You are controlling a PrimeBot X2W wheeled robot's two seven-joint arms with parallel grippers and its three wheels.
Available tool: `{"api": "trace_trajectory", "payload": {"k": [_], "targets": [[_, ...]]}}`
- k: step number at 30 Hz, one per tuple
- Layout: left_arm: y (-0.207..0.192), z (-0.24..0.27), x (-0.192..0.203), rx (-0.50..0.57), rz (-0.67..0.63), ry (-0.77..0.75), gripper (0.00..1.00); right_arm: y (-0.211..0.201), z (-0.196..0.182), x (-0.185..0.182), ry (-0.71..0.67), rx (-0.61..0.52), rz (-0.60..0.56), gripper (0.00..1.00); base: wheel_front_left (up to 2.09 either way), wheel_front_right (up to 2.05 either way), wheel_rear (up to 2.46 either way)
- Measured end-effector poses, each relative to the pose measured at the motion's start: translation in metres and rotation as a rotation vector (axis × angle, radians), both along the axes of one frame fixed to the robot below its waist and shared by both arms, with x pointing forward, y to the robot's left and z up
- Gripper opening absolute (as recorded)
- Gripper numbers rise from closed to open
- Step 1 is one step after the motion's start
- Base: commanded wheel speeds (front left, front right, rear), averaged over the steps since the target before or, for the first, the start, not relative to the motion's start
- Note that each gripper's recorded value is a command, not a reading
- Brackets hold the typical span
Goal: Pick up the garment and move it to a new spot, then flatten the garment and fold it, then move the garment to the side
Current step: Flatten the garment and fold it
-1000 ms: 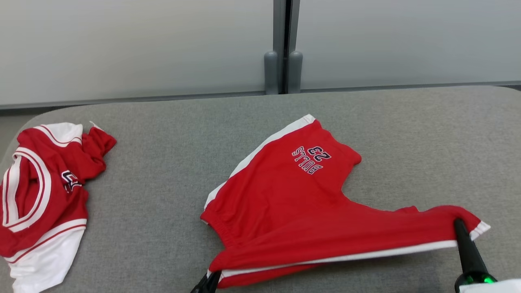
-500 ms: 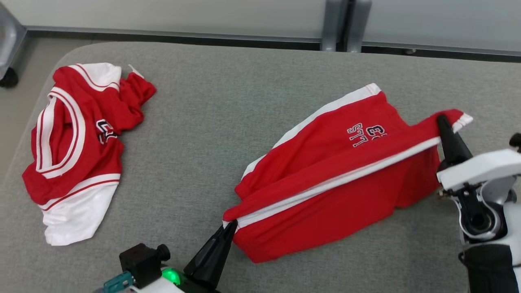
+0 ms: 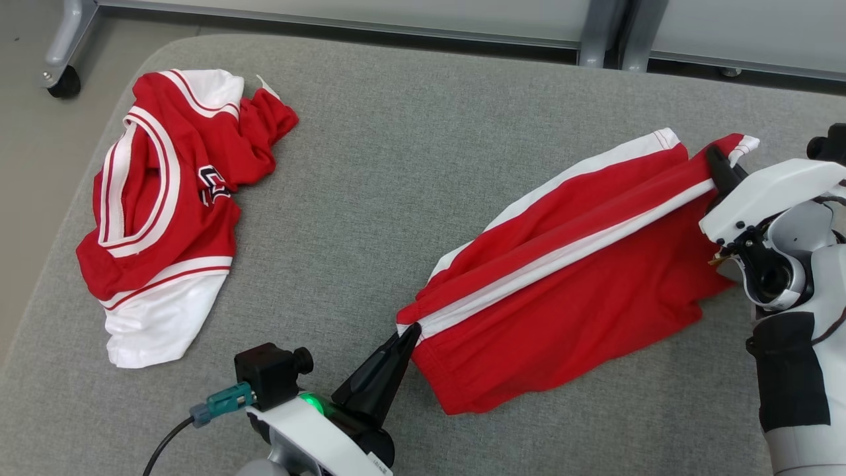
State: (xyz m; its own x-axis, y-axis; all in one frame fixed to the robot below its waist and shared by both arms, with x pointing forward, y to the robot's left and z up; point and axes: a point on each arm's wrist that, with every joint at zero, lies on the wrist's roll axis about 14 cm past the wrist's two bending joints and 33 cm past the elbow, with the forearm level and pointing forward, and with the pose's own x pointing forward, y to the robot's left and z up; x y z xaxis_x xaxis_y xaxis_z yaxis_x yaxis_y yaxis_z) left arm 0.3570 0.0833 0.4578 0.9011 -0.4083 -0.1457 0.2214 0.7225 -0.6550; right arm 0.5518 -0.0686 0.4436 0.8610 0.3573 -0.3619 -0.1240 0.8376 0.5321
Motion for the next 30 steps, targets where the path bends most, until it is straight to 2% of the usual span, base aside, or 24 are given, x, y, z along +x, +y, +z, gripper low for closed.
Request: {"api": "trace_trajectory", "payload": {"k": [11,12,13,14,15,16,20,26,28,30], "targets": [[0.003,-0.020,0.007,-0.013,0.004,0.075,0.00,0.013,-0.013,0.006,0.059,-0.129,0.101,0.00,0.00,0.00,0.00],[0.003,-0.022,0.008,-0.013,0.004,0.083,0.09,0.015,-0.013,0.007,0.061,-0.135,0.108,0.00,0.00,0.00,0.00],[0.003,-0.024,0.009,-0.019,0.008,0.093,0.18,0.017,-0.014,0.008,0.064,-0.137,0.116,0.22,0.00,0.00,0.00],[0.003,-0.026,0.013,-0.018,0.012,0.099,0.47,0.023,-0.014,0.009,0.065,-0.144,0.139,0.88,0.00,0.00,0.00],[0.005,-0.025,0.016,-0.017,0.021,0.094,0.96,0.027,-0.013,0.010,0.060,-0.140,0.148,1.00,0.00,0.00,0.00],[0.008,-0.025,0.020,-0.018,0.040,0.092,1.00,0.029,-0.012,0.012,0.053,-0.134,0.152,1.00,0.00,0.00,0.00],[0.019,-0.028,0.028,-0.007,0.093,0.097,1.00,0.035,-0.004,0.017,0.005,-0.100,0.145,1.00,0.00,0.00,0.00],[0.036,-0.028,0.037,0.004,0.175,0.077,1.00,0.028,0.015,0.028,-0.102,-0.036,0.074,1.00,0.00,0.00,0.00],[0.040,-0.026,0.038,0.020,0.190,0.056,1.00,0.026,0.020,0.028,-0.133,-0.055,0.066,1.00,0.00,0.00,0.00],[0.044,-0.019,0.041,0.046,0.208,0.010,1.00,0.024,0.023,0.026,-0.179,-0.137,0.093,1.00,0.00,0.00,0.00]]}}
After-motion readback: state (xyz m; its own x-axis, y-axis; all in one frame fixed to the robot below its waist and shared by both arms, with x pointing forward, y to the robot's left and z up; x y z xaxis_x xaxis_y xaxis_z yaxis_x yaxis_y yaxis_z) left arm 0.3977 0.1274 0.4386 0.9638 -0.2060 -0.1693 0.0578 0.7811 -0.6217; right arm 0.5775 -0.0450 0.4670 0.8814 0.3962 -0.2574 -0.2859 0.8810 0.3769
